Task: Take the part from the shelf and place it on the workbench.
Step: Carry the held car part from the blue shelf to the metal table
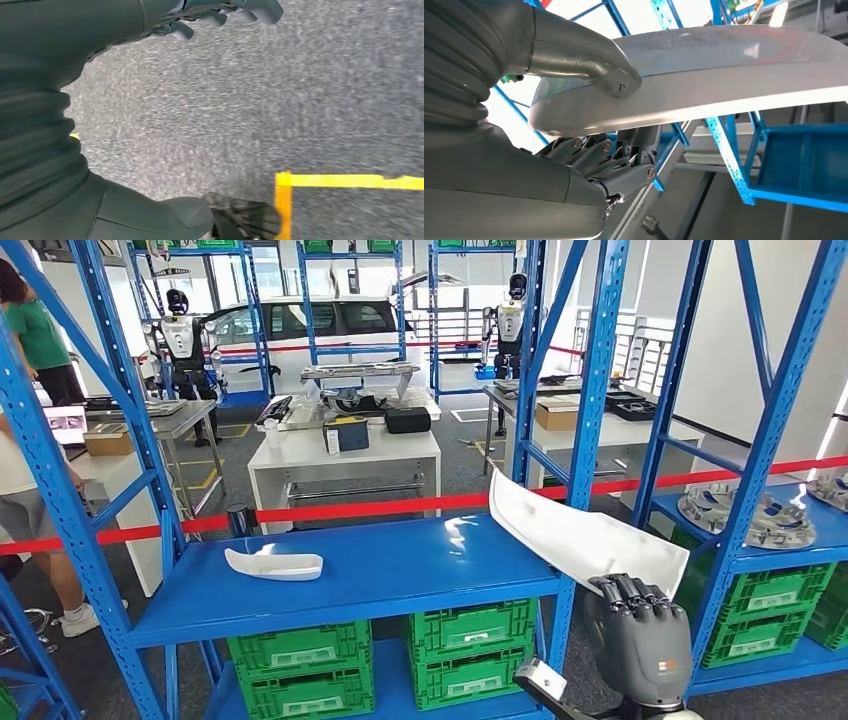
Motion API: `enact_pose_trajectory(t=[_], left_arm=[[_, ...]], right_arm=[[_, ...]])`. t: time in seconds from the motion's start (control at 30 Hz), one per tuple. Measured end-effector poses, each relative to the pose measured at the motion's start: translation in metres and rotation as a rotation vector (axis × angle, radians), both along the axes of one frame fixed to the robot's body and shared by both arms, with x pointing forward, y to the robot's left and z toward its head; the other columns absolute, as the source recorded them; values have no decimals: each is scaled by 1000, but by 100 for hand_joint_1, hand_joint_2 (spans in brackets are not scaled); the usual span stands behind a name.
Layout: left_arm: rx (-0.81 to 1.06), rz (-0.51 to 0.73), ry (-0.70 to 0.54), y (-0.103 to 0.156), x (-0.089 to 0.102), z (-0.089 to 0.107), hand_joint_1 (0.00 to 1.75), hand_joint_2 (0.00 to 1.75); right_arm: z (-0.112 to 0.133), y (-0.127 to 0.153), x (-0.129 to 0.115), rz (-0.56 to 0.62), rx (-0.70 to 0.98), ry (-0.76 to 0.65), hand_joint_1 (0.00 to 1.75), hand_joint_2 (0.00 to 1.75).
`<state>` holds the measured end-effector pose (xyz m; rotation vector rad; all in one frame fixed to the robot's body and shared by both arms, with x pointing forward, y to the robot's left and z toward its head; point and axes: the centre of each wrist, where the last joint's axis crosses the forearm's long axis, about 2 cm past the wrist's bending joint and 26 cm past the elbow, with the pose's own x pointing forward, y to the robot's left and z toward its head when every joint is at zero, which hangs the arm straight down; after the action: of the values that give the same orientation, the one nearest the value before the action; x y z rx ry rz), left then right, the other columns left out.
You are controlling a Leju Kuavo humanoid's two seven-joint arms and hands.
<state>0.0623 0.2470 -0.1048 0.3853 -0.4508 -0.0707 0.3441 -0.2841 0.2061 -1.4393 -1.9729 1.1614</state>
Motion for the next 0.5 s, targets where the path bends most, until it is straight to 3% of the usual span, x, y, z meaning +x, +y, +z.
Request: enact_pose_trajectory(t=[0.5], left_arm=[[16, 15, 2, 5, -5, -1, 0, 175]], right_arm=[[-4, 3, 4, 9, 1, 13, 147, 175]])
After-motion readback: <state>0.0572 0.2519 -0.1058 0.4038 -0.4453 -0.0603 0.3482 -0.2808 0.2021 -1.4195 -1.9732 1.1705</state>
